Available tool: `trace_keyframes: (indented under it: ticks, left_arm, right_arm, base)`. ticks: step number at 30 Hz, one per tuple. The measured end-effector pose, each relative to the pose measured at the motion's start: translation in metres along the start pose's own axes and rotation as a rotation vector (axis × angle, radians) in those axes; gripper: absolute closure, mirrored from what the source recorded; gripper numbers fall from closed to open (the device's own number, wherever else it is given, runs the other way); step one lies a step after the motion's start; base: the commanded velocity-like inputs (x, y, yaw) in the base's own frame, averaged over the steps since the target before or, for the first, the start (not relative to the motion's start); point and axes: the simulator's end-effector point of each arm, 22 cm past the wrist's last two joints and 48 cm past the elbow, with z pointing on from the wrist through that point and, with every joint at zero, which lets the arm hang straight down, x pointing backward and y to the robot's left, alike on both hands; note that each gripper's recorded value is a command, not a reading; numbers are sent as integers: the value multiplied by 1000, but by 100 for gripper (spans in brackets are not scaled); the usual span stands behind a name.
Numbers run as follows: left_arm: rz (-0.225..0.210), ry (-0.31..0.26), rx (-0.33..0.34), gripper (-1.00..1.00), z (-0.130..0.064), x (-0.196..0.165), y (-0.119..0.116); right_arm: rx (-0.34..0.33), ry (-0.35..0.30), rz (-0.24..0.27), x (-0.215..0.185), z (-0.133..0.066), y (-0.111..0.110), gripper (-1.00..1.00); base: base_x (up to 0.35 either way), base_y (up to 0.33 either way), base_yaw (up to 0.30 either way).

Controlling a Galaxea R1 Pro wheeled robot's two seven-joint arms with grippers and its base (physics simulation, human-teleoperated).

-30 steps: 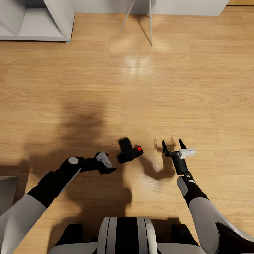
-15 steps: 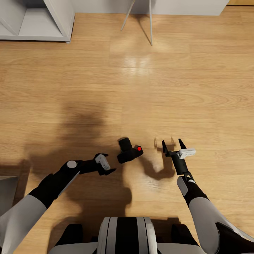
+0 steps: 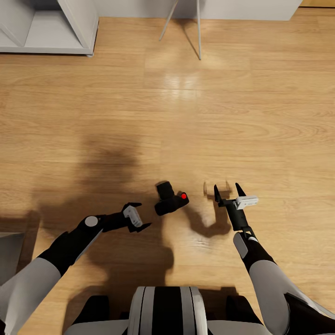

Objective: Attach the digital camera to the camera tripod in the bedroom.

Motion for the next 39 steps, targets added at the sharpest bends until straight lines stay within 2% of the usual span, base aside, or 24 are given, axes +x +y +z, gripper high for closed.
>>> trace_keyframes:
  ticks: [6, 16, 31, 39]
  left_arm:
    - [12, -18, -1, -100, 0, 0, 0]
    - [8, -38, 9, -100, 7, -6, -7]
    - [-32, -56, 25, -100, 25, -13, -23]
    - [-40, -57, -44, -100, 29, -14, -10]
  right_arm:
    - [0, 0, 0, 0, 0, 0, -100]
    - [0, 0, 0, 0, 0, 0, -100]
    - [0, 0, 0, 0, 0, 0, -100]
    - [0, 0, 1, 0, 0, 0, -100]
  base:
    - [0, 0, 0]
    - [0, 0, 0]
    - [0, 0, 0]
    - [0, 0, 0]
